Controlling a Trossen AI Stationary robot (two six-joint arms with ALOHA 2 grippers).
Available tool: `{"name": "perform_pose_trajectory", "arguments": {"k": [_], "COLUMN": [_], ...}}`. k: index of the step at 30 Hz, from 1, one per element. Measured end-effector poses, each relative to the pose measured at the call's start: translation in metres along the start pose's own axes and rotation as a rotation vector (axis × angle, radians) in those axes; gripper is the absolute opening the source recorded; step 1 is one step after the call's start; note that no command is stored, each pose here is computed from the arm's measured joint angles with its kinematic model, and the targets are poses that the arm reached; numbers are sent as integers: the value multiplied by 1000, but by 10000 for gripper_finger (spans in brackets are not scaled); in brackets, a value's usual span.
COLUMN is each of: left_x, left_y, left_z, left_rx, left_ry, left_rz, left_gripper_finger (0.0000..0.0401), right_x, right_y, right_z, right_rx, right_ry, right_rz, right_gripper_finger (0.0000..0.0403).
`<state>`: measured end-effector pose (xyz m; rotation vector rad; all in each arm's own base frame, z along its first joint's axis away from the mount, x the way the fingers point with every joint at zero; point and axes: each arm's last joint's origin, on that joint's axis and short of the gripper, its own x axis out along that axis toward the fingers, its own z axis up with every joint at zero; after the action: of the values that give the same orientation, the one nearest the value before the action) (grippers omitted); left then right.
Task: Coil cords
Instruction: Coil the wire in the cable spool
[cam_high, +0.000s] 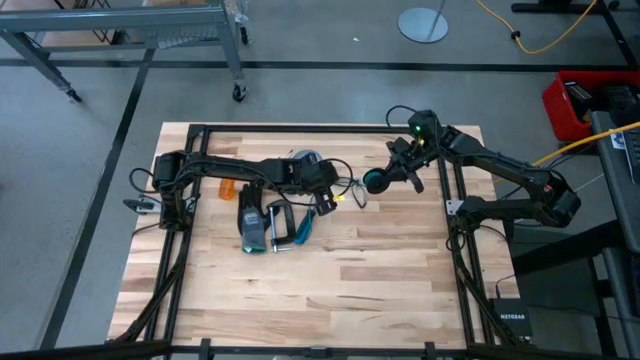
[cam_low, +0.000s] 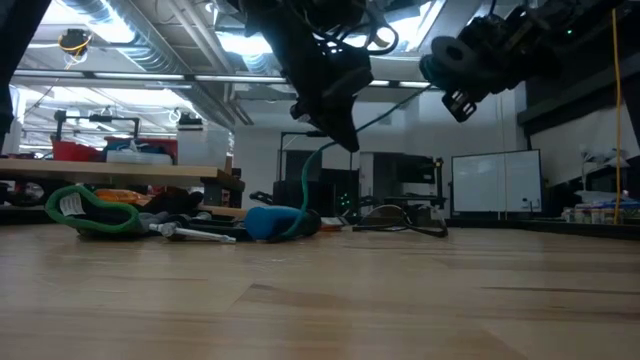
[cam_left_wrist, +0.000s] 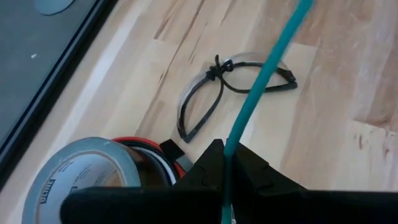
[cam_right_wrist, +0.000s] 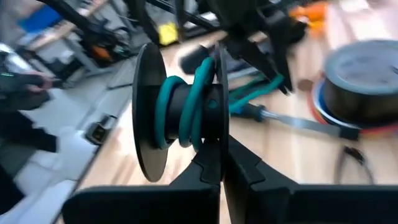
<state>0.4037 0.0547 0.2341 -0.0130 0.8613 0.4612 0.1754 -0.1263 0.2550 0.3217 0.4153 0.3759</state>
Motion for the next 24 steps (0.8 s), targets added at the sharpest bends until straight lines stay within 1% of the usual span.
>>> {"name": "perform_pose_trajectory", "arguments": {"k": [4,9,13,19,24], "left_x": [0,3,5,6,4], "left_y": [1,9,16,25,30], "left_z": [0,2,12,25,38], "left_rx": [13,-8,-51,-105,-161], "left_ry": [0,-10,-97,-219,-340], "left_rz": [3,15,7,-53,-119], "left_gripper_finger": [0,0,0,0,0], "right_x": [0,-1,-1,-3,-5], "right_y": [-2,-4,-6,-10,-14], "right_z": [-5,-10,-11,-13,-11], "right_rx": [25,58,62,66,62], "right_ry": [60,129,163,216,225], "right_rz": [-110,-221,-305,-466,-574], "right_gripper_finger": [2,2,2,2,2]}}
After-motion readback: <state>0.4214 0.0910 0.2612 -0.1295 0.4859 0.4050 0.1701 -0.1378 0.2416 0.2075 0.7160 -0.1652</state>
